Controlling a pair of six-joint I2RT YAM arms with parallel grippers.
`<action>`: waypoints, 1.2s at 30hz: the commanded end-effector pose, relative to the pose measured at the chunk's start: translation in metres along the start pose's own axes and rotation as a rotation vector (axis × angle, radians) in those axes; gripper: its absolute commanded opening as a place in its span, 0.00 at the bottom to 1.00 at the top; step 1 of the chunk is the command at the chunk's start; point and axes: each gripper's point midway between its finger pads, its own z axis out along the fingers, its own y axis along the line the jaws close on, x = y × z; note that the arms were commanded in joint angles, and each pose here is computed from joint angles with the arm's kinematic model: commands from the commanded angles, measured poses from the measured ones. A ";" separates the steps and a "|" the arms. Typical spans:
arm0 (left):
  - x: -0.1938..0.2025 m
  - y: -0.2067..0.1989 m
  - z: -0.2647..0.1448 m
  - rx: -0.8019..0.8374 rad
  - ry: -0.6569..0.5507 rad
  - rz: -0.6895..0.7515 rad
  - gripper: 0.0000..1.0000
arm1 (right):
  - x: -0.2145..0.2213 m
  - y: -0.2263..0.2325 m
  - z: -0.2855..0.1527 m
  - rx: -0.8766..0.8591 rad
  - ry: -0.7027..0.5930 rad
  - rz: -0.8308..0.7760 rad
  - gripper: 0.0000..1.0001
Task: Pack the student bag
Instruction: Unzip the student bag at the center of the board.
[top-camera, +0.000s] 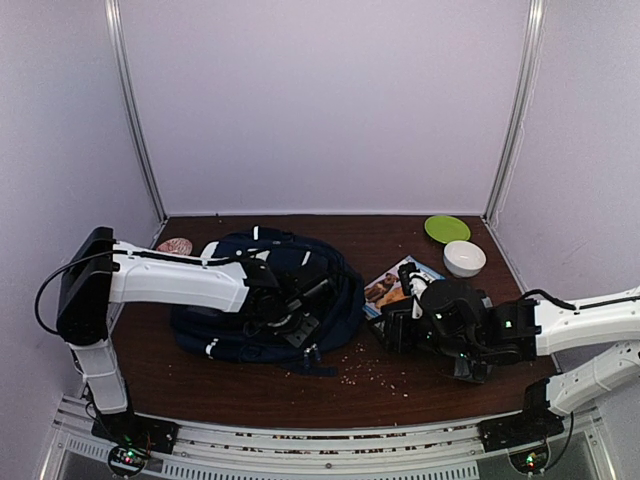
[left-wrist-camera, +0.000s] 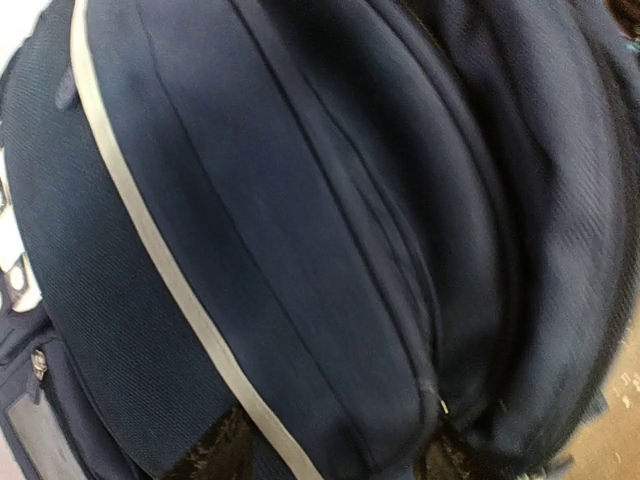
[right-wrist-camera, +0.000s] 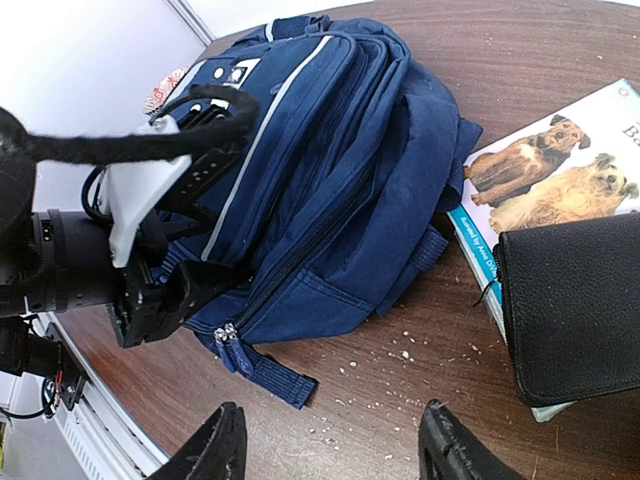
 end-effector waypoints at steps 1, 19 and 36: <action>-0.012 0.020 -0.001 -0.137 -0.019 -0.001 0.85 | -0.001 -0.008 -0.002 0.028 -0.014 -0.008 0.58; -0.051 0.045 -0.100 -0.006 -0.263 -0.142 0.00 | 0.004 0.074 0.018 -0.261 0.025 -0.078 0.58; -0.061 0.045 -0.125 0.068 -0.323 -0.203 0.00 | 0.019 0.100 0.071 -0.259 0.096 0.009 0.56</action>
